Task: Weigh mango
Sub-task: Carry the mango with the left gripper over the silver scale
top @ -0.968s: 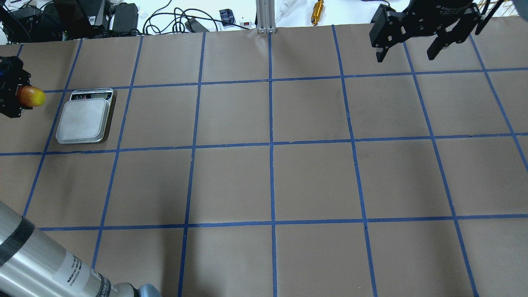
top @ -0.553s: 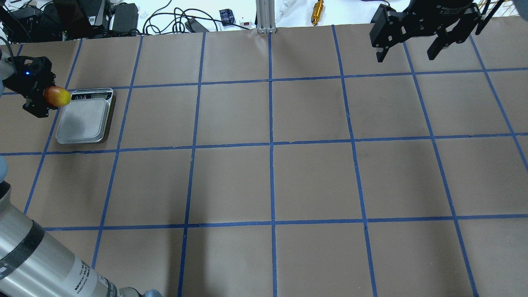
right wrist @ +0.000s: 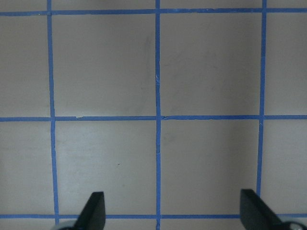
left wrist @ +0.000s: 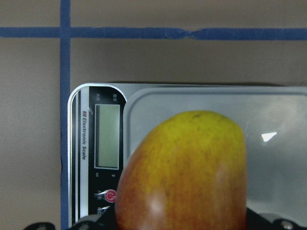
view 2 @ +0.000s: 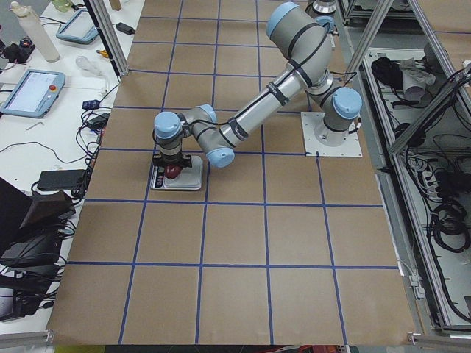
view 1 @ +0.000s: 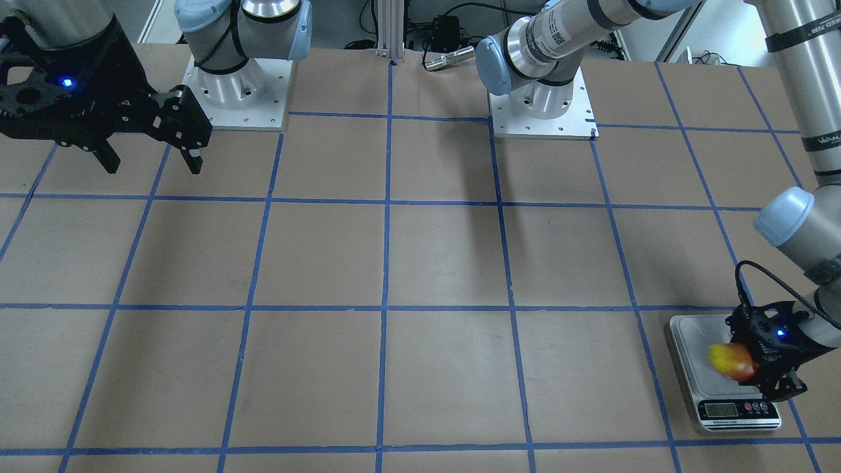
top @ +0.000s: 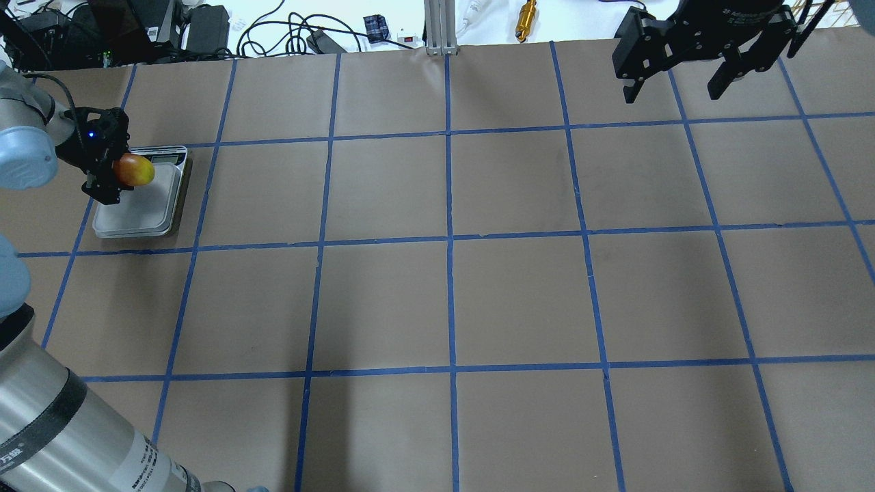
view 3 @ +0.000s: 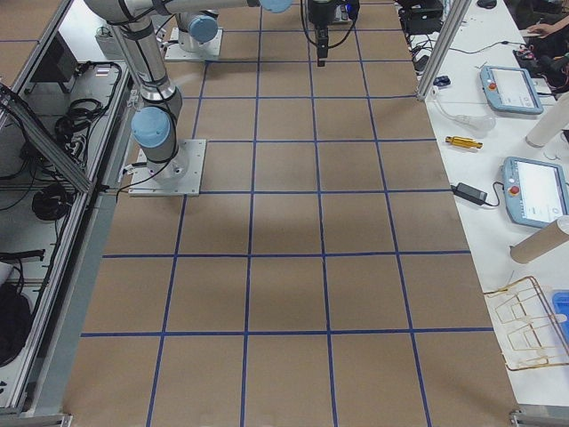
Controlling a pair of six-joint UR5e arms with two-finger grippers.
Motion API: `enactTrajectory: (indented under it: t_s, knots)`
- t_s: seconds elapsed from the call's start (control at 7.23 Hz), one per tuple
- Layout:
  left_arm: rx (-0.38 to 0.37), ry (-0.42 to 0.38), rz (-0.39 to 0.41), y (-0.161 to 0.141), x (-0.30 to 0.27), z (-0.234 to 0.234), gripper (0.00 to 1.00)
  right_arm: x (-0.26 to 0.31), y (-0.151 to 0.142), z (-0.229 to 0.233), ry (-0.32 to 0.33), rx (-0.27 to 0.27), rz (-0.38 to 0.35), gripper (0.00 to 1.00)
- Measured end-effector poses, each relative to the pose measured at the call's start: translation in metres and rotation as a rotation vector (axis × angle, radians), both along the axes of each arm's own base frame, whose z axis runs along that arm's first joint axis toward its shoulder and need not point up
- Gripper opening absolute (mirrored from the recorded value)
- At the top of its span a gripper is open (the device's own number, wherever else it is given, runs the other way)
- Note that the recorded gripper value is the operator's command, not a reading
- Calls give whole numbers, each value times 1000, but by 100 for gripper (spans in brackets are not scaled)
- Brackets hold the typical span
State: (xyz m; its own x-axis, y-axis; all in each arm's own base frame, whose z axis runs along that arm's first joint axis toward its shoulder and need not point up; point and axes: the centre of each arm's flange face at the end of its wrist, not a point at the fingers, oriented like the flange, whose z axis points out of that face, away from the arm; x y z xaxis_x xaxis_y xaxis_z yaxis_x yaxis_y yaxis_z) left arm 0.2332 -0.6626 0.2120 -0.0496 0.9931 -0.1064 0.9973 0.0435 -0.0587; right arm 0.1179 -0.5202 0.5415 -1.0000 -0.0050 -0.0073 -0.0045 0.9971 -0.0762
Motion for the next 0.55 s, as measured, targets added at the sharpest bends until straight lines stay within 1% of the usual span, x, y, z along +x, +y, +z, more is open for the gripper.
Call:
enactTrajectory:
  t_s: [0.14,0.28,0.41,0.55]
  knots:
    - [7,4,-2,3,-2,-5,11,0,0,0,0,0,0,100]
    - [13,6,-4,5,-2,-8,80,0,0,0,1,0,0,100]
    - [18,9,-8,7,-1,-11,100,0,0,0,1,0,0,100]
    - [23,11,-12,8,-1,-13,100,0,0,0,1,0,0,100]
